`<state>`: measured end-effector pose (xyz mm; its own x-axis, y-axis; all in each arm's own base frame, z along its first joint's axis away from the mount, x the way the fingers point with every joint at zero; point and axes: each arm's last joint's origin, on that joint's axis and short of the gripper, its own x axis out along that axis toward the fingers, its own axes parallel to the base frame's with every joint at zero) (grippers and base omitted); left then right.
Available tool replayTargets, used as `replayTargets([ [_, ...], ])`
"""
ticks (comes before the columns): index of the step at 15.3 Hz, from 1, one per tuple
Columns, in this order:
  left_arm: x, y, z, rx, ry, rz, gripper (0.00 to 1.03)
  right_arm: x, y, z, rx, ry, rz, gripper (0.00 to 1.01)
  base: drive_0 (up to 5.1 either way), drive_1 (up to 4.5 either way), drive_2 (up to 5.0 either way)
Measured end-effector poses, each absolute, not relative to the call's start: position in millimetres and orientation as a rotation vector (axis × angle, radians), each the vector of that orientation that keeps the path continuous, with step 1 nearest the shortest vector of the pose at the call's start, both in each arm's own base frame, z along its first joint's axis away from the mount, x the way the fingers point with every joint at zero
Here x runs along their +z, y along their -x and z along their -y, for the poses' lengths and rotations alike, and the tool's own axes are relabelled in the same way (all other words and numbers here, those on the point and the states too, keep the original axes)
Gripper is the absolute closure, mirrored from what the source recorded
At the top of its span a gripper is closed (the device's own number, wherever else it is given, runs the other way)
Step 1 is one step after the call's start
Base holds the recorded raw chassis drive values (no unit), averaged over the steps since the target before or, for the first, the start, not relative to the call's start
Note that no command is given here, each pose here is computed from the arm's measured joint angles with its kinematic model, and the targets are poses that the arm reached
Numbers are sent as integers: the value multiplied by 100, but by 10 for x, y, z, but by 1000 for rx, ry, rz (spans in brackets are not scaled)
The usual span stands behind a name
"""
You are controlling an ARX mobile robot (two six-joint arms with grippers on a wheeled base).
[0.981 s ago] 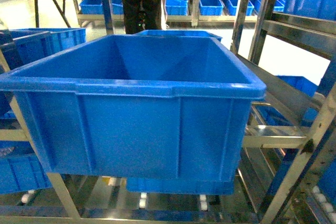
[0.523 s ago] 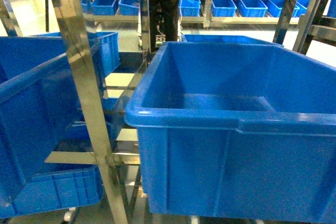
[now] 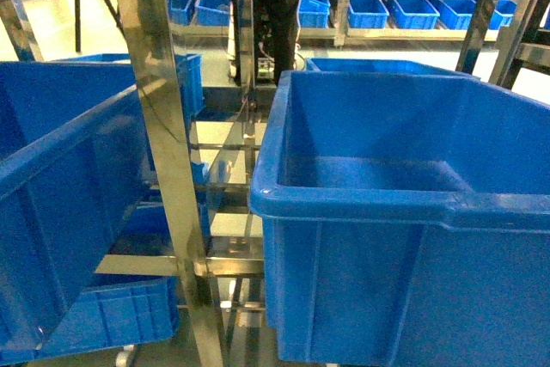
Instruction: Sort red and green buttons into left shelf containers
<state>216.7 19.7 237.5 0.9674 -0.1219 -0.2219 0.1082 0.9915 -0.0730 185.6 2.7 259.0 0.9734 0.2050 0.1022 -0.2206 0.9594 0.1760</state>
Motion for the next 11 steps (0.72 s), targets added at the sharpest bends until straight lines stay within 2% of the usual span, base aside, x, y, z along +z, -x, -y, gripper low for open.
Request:
replayTargets([
  [2, 2375, -2167, -197, -116, 60, -228, 77, 2496, -2117, -26, 206, -281, -97, 75, 0, 0, 0],
  [5, 2375, -2167, -197, -116, 60, -228, 77, 2493, -2446, -83, 182, -297, -99, 75, 0, 0, 0],
  [6, 2375, -2167, -197, -116, 60, -228, 77, 2395, -2597, -116, 152, -291, -114, 75, 0, 0, 0],
  [7, 2375, -2167, -197, -116, 60, -228, 77, 2151, -2815, -217, 95, -254, -181, 75, 0, 0, 0],
  [8, 2375, -2167, -197, -116, 60, -228, 77, 2025, -2948, -294, 63, -214, -216, 75, 0, 0, 0],
  [9, 2375, -2167, -193, -120, 60, -228, 77, 1973, -3024, -334, 37, -179, -211, 71, 0, 0, 0],
  [11, 2375, -2167, -193, -120, 60, -228, 77, 2004, -3049, -362, -25, -122, -138, 54, 0, 0, 0],
])
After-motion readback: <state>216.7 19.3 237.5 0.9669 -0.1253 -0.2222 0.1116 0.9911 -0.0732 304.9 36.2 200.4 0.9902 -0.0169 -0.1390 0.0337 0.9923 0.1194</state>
